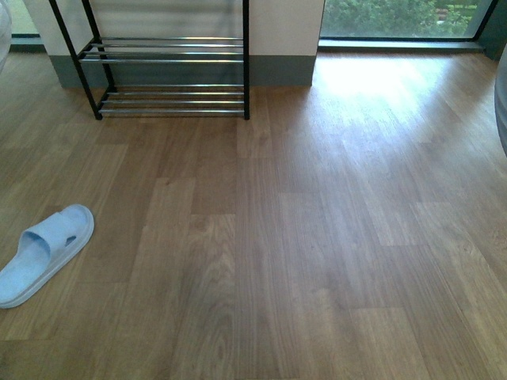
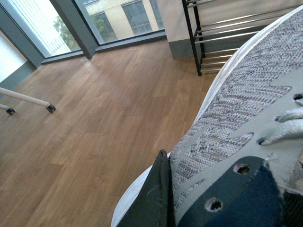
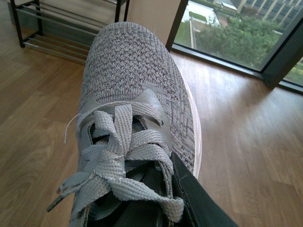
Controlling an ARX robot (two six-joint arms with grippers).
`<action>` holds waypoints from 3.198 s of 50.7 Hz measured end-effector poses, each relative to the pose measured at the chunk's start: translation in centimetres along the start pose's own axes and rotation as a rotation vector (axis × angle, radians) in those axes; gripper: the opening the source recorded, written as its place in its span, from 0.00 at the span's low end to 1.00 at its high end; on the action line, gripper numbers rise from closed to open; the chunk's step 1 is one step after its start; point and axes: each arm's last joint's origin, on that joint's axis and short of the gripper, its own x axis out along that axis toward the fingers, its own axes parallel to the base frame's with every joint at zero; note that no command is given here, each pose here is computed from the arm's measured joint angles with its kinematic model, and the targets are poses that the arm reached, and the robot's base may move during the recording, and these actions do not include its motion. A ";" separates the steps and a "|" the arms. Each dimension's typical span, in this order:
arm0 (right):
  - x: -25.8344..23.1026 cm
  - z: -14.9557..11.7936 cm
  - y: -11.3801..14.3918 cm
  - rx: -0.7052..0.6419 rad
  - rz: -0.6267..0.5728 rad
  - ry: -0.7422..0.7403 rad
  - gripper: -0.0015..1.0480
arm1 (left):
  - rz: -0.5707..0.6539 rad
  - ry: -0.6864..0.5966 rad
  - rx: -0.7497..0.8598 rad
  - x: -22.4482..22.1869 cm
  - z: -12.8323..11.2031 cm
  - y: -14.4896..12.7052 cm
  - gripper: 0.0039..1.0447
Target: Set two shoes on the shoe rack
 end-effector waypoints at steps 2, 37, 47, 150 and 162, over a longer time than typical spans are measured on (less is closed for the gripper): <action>0.0 0.0 0.0 0.000 0.000 0.000 0.01 | 0.001 0.001 0.000 0.0 0.0 0.0 0.01; 0.0 0.0 0.0 0.000 0.010 -0.002 0.01 | 0.008 0.002 0.001 0.0 0.0 0.0 0.01; 0.0 0.0 0.0 0.000 0.010 -0.002 0.01 | 0.009 0.002 0.001 0.0 0.0 0.0 0.01; 0.0 0.0 0.0 0.001 0.008 -0.001 0.01 | -0.010 -0.003 0.000 0.0 0.0 0.0 0.01; 0.0 -0.1 0.0 0.000 0.005 0.003 0.01 | 0.013 0.003 0.003 0.0 0.0 0.0 0.01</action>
